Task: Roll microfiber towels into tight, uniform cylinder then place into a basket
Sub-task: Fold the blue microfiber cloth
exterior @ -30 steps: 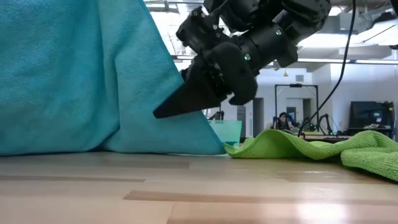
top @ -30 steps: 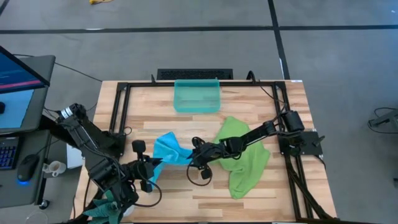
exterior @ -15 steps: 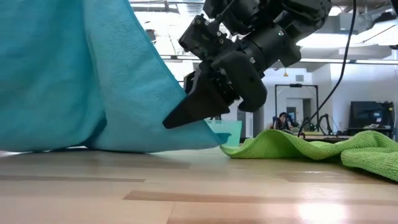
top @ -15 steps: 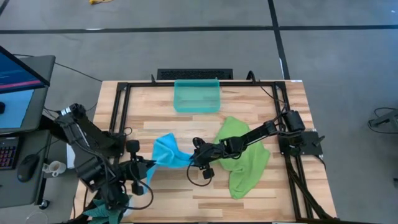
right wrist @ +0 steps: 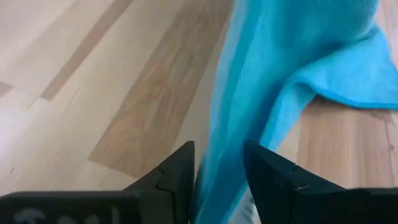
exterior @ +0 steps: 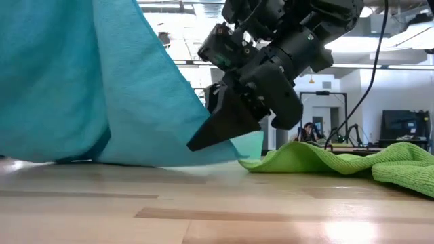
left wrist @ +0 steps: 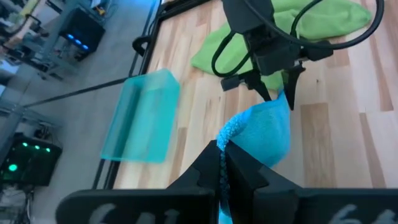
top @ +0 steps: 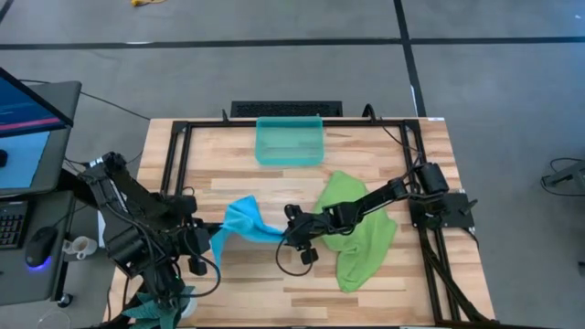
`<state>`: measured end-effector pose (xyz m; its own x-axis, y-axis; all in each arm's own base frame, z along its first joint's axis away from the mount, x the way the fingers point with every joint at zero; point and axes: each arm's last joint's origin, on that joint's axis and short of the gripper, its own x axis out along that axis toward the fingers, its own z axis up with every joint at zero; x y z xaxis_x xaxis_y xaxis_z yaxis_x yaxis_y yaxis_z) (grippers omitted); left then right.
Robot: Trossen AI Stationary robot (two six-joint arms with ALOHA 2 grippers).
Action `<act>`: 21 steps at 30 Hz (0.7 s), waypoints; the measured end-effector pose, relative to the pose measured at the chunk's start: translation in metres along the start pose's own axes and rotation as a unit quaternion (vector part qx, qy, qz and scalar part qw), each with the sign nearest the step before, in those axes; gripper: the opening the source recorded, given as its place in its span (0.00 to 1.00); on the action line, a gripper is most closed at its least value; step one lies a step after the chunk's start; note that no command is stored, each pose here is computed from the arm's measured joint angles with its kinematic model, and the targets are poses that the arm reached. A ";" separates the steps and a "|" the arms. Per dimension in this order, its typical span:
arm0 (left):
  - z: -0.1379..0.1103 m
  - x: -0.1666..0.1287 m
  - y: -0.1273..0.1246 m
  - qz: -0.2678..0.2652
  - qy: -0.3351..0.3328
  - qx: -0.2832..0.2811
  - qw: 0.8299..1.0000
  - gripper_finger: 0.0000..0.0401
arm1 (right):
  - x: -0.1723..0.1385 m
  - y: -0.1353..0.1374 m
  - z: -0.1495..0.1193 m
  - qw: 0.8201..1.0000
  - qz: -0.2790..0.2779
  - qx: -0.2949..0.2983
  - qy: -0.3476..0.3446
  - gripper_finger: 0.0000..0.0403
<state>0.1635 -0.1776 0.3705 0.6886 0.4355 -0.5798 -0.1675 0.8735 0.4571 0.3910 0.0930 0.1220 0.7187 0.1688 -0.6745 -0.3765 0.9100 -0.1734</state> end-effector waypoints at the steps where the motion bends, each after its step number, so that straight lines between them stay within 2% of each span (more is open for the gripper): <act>1: 0.000 0.000 0.000 -0.001 0.001 0.000 1.000 0.00 | 0.000 0.000 -0.001 1.000 0.000 0.000 0.003 0.39; 10: 0.000 0.000 0.000 -0.003 0.003 0.000 1.000 0.00 | -0.003 0.004 -0.002 1.000 0.009 0.001 0.024 0.37; 15: 0.000 0.000 -0.001 -0.007 0.008 0.000 1.000 0.00 | -0.020 0.006 0.005 0.998 0.014 0.037 0.040 0.36; 21: -0.001 0.000 -0.001 -0.012 0.013 -0.001 1.000 0.00 | -0.024 0.006 0.012 0.998 0.012 0.061 0.018 0.33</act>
<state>0.1633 -0.1782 0.3694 0.6744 0.4205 -0.6069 -0.1525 0.8836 0.4428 0.3785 0.0990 0.1458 0.6876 0.1801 -0.7034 -0.3179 0.9456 -0.0686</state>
